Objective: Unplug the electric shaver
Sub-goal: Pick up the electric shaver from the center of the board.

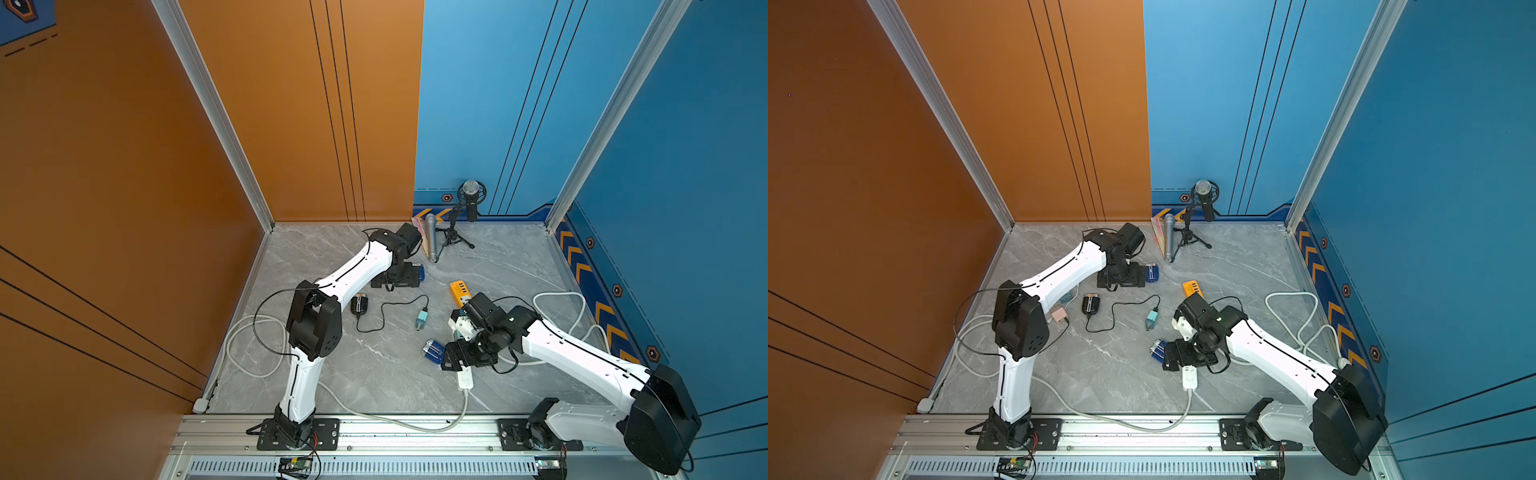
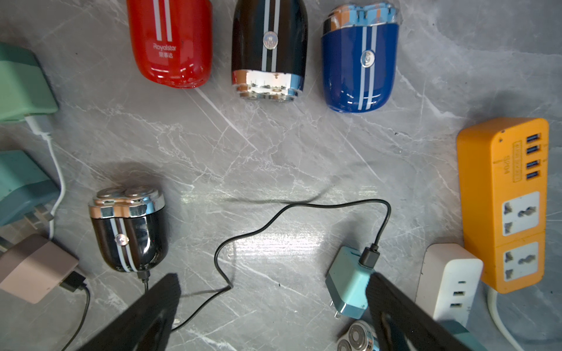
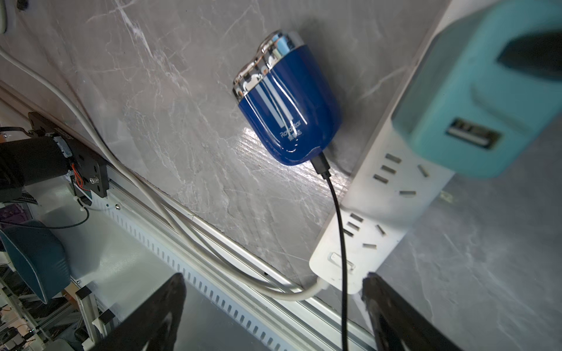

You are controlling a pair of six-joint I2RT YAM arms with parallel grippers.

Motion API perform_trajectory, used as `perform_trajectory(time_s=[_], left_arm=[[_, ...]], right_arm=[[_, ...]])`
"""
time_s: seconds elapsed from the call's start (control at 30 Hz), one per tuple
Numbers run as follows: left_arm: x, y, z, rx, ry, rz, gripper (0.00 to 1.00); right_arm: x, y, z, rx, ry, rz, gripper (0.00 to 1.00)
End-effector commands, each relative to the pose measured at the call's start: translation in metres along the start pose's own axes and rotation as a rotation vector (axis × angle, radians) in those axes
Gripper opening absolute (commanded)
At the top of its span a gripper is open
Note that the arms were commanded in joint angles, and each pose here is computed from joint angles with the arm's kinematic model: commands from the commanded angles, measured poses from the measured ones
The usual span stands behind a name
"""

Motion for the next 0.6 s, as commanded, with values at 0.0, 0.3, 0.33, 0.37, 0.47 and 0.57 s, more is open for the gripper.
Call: perform_trajectory(time_s=[0.0,0.3,0.33,0.37,0.47,0.57], left_arm=[[0.004,-0.002,-0.003,-0.003,-0.024,0.009,0.98],[0.005,-0.002,-0.005,-0.009,-0.024,0.006,0.98],[0.005,-0.001,-0.004,-0.011,-0.023,0.004,0.98],[0.005,-0.001,-0.004,-0.013,-0.021,0.003,0.98],[0.005,0.001,-0.002,-0.016,-0.017,-0.002,0.98],[0.004,0.003,-0.001,-0.015,-0.006,-0.007,0.98]], right_arm=[[0.009,-0.001,-0.009,0.024,0.040,0.039,0.93],[-0.002,-0.001,-0.020,0.067,0.048,0.021,0.94],[-0.002,-0.001,-0.022,0.078,0.039,0.018,0.94],[-0.002,-0.001,-0.024,0.084,0.031,0.016,0.94],[-0.003,0.004,-0.025,0.090,-0.010,0.009,0.93],[0.000,0.013,-0.028,0.100,-0.052,-0.022,0.94]])
Point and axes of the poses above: each gripper's point midway between its finger pads, its own y axis back along the fingers, its own z axis along the line the jaws close on, x = y × z, the point moved 2 cm from there along y, back along the fingers, and after that the axes turned 13 degrees about -y, right-handed, at the moved point
